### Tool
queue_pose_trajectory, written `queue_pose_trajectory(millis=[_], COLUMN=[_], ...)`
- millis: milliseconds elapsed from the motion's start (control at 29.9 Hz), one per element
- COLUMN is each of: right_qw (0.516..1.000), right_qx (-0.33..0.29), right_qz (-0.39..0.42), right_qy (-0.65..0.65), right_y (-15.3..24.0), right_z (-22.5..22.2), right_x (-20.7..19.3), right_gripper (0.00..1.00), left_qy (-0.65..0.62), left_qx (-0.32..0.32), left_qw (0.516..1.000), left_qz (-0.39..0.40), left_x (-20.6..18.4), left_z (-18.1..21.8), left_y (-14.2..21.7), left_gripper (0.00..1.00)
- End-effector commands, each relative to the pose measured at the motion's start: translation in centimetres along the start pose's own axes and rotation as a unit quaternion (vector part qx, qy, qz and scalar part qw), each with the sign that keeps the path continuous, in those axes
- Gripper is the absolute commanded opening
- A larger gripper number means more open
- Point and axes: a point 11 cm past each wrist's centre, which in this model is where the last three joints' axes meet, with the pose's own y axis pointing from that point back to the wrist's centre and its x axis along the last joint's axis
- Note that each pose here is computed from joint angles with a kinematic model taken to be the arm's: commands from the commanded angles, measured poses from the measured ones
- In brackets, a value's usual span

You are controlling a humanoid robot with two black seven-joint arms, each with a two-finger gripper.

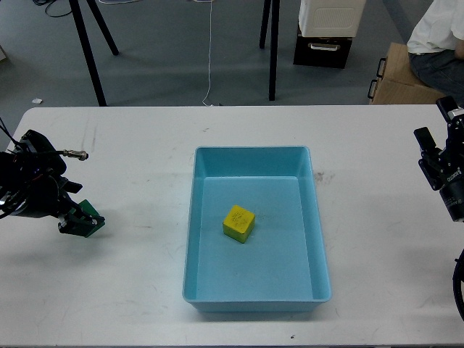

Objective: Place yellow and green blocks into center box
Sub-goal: 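Close the left gripper on the green cube, then lift the green cube and carry it over the yellow cube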

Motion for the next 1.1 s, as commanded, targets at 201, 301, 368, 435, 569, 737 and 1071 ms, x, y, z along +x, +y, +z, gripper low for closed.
queue_pose_trajectory(millis=[201, 301, 368, 435, 569, 737, 1071], right_qw=[1.000, 1.000, 1.000, 1.000, 1.000, 1.000, 1.000], right_qx=[-0.004, -0.004, -0.007, -0.008, -0.008, -0.010, -0.010], right_qz=[0.001, 0.003, 0.005, 0.009, 0.009, 0.010, 0.012], right_qy=[-0.002, -0.002, -0.002, -0.001, -0.001, -0.002, -0.001], right_y=[0.3, 0.3, 0.5, 0.5, 0.6, 0.7, 0.7], right_z=[0.3, 0.3, 0.4, 0.5, 0.5, 0.6, 0.6], right_x=[-0.1, 0.0, 0.1, 0.1, 0.1, 0.1, 0.1], right_gripper=[0.99, 0.99, 0.99, 0.99, 0.99, 0.99, 0.99], left_qy=[0.009, 0.011, 0.011, 0.011, 0.019, 0.007, -0.011], left_qx=[0.003, 0.006, 0.006, 0.005, 0.015, 0.015, 0.020], left_qw=[1.000, 1.000, 0.999, 0.999, 0.999, 1.000, 1.000], left_qz=[-0.008, -0.025, -0.033, -0.036, -0.040, -0.018, -0.015], left_x=[-0.6, -1.4, -1.9, -2.0, -2.1, -1.8, -2.4], left_z=[-0.3, -0.5, -0.5, -0.5, -1.1, -1.1, -1.5], left_y=[-1.3, -1.8, -2.0, -2.3, -2.9, -3.4, -3.4], left_gripper=[1.00, 0.99, 0.96, 0.96, 0.91, 0.79, 0.28])
